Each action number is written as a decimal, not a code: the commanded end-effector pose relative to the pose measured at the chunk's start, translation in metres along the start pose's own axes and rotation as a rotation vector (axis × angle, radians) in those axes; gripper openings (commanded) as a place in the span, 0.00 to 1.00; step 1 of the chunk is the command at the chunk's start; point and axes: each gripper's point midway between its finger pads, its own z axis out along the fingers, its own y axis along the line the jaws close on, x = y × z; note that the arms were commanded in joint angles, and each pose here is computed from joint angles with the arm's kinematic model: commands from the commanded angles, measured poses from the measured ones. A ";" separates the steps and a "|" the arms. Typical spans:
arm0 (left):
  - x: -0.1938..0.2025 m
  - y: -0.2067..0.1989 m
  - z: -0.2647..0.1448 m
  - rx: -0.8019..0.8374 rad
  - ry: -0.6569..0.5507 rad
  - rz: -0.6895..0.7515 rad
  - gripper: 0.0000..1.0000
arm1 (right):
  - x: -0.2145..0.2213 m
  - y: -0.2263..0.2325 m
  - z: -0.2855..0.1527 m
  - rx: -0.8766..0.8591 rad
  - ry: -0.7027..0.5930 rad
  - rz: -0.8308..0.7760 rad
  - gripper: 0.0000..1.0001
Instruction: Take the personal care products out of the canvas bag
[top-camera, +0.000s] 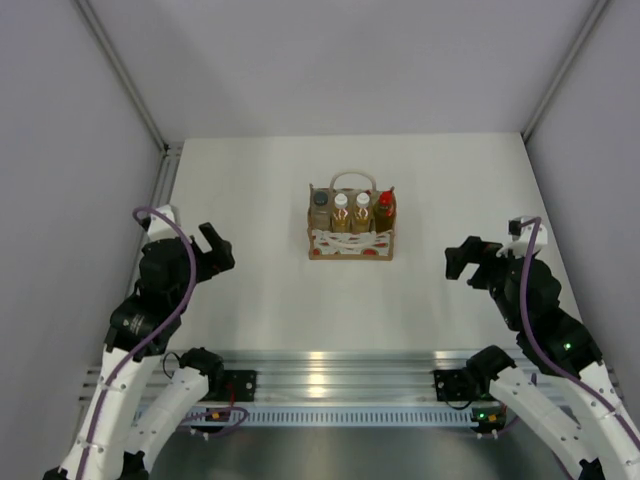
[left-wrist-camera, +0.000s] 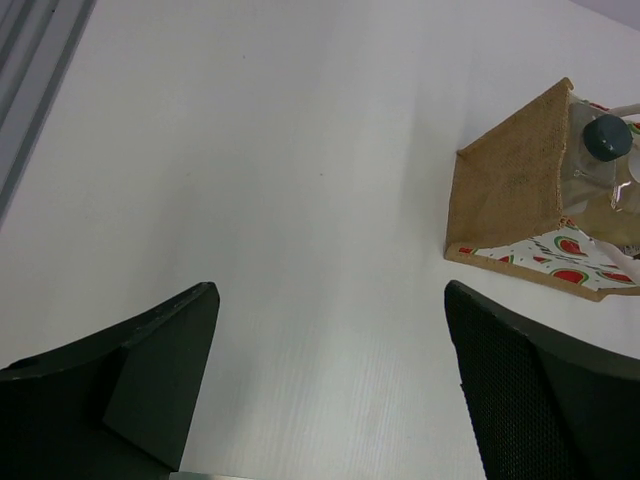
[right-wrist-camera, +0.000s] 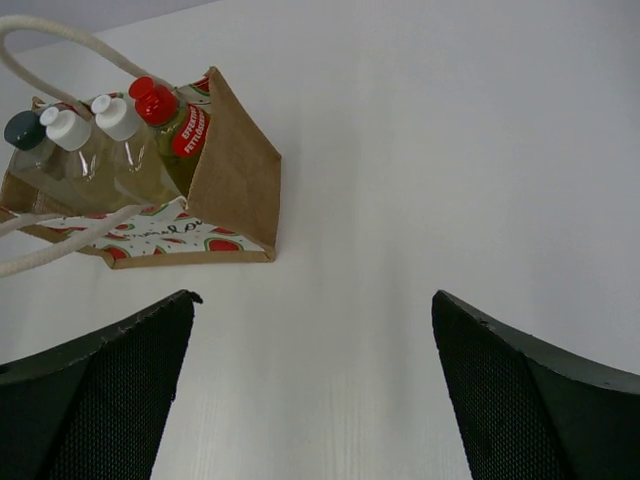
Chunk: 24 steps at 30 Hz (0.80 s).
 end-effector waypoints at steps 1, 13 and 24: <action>-0.002 -0.001 0.000 -0.005 -0.017 -0.045 0.99 | -0.021 0.002 -0.011 -0.005 -0.051 0.023 1.00; 0.007 -0.078 0.013 0.254 0.179 -0.315 0.99 | -0.021 0.014 -0.017 -0.081 -0.043 0.022 0.99; 0.024 -0.136 0.063 0.245 0.262 -0.368 0.92 | 0.002 0.018 -0.009 -0.105 0.020 0.026 0.99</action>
